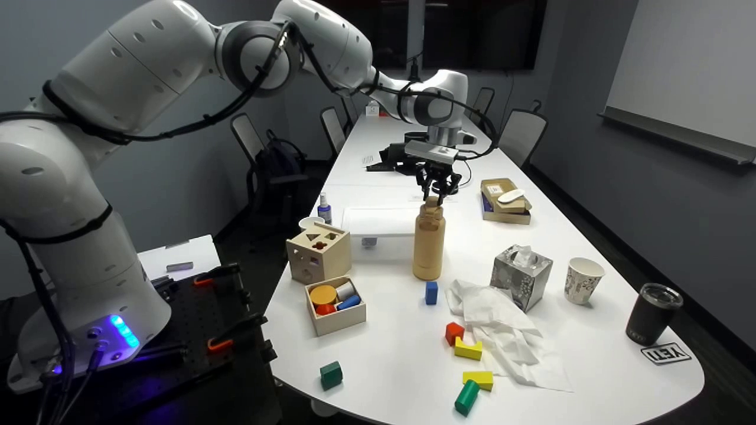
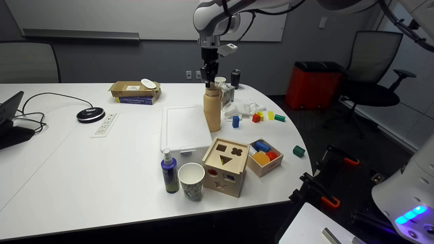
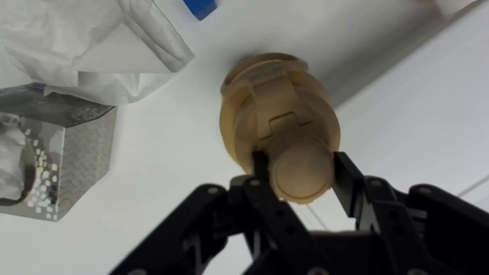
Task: Slightly twist the cap on the water bottle
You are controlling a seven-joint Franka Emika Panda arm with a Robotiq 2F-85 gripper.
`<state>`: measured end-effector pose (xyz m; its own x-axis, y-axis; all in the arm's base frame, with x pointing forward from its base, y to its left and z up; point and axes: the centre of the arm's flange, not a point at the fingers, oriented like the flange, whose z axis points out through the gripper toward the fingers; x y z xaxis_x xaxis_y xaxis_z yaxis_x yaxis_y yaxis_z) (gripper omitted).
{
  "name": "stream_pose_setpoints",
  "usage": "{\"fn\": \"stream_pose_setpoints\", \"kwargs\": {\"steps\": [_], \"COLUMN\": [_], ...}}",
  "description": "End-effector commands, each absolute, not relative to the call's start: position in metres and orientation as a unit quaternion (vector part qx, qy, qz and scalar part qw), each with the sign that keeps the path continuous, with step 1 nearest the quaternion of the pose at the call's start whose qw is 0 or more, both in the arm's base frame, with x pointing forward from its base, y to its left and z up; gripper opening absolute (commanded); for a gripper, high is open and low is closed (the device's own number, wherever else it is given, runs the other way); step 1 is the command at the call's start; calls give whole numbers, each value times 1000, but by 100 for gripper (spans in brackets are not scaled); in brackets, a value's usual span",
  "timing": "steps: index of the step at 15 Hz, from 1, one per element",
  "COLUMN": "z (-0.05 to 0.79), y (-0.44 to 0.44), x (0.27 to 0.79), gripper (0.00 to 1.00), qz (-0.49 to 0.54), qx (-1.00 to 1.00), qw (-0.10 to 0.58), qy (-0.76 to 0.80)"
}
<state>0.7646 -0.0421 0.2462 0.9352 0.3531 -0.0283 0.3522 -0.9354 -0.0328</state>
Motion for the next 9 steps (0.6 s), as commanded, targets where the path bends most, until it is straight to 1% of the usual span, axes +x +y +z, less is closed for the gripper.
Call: {"fn": "stream_pose_setpoints", "kwargs": {"steps": [1, 9], "z": [254, 256], "y": [-41, -43], "x": [765, 764], "gripper": [20, 20], "qz": [18, 34], "qx": [-978, -958], "qw": [6, 13], "qy": [-205, -284]}}
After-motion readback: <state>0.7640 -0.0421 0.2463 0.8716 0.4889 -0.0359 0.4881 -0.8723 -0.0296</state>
